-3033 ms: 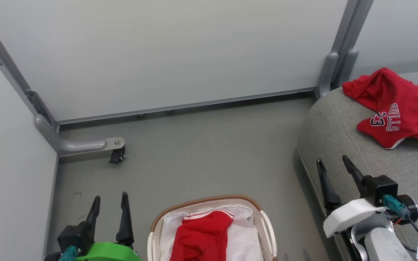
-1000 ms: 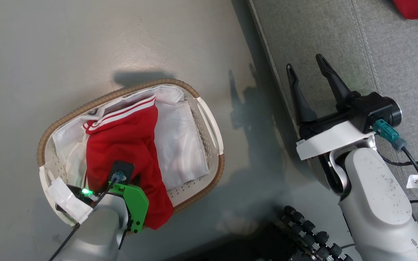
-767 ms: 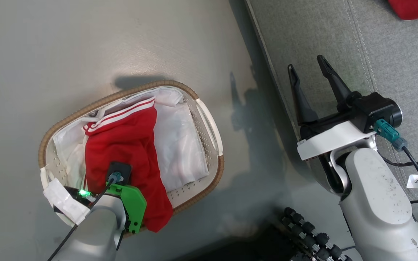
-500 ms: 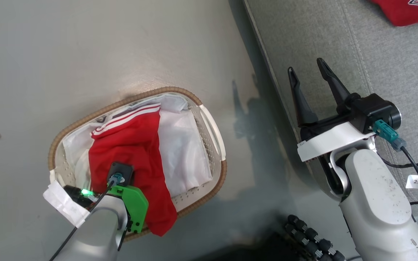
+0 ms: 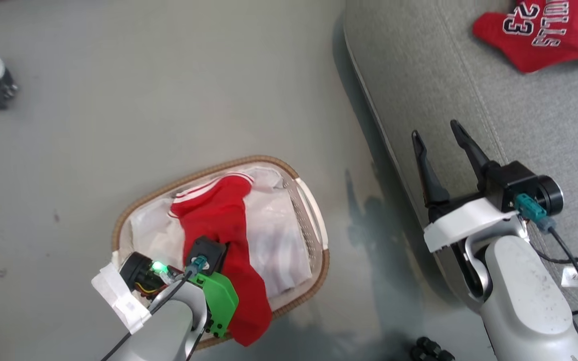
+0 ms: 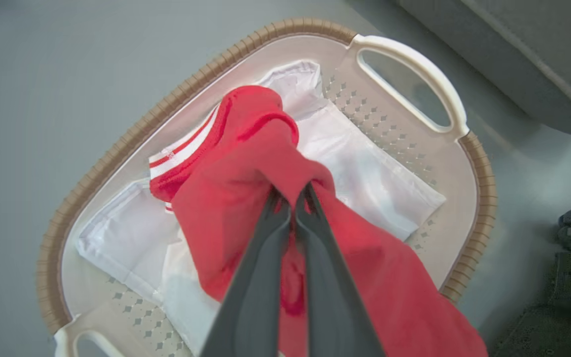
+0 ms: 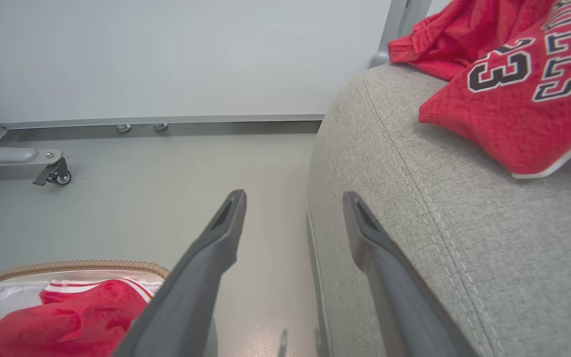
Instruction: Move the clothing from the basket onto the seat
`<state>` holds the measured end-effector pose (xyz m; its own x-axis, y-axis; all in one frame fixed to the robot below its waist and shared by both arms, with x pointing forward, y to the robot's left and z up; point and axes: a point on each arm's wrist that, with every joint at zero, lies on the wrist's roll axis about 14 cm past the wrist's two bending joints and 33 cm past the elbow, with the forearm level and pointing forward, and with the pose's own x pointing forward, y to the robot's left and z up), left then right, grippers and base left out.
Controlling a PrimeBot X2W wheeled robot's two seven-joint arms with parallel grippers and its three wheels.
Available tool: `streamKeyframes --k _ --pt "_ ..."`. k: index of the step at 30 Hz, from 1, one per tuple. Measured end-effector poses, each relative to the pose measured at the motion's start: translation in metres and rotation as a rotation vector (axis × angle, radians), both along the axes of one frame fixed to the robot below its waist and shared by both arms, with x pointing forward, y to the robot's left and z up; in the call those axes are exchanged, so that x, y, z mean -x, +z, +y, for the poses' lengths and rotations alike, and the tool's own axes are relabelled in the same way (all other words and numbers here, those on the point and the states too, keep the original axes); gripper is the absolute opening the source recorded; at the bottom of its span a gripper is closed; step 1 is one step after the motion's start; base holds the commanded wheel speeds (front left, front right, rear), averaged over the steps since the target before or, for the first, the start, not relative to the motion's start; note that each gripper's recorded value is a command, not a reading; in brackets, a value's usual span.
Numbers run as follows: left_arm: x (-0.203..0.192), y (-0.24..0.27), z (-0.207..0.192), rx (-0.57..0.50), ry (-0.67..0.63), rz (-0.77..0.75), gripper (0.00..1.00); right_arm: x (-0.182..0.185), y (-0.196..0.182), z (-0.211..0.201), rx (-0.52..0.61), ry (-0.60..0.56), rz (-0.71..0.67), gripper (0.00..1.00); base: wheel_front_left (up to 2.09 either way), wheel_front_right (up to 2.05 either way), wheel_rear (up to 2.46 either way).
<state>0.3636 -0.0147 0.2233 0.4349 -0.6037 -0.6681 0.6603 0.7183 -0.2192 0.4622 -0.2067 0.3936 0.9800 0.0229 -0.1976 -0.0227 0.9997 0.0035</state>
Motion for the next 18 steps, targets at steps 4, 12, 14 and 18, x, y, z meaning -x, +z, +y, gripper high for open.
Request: streamKeyframes --k 4,12,14,18 --pt "-0.016 0.034 0.002 0.029 -0.003 -0.120 0.00 0.009 0.012 0.005 0.003 0.010 -0.019 1.00 0.00 0.00 0.00" --pt "-0.051 0.115 0.019 0.059 0.020 -0.390 0.00 0.026 0.042 0.018 0.008 0.043 -0.080 1.00 0.00 0.00 0.00" --pt "-0.058 0.135 0.023 0.061 0.018 -0.456 0.00 0.029 0.049 0.021 0.011 0.048 -0.096 1.00 0.00 0.00 0.00" --pt "-0.076 0.184 0.030 0.060 -0.011 -0.609 0.00 0.038 0.062 0.029 0.011 0.071 -0.125 1.00 0.00 0.00 0.00"
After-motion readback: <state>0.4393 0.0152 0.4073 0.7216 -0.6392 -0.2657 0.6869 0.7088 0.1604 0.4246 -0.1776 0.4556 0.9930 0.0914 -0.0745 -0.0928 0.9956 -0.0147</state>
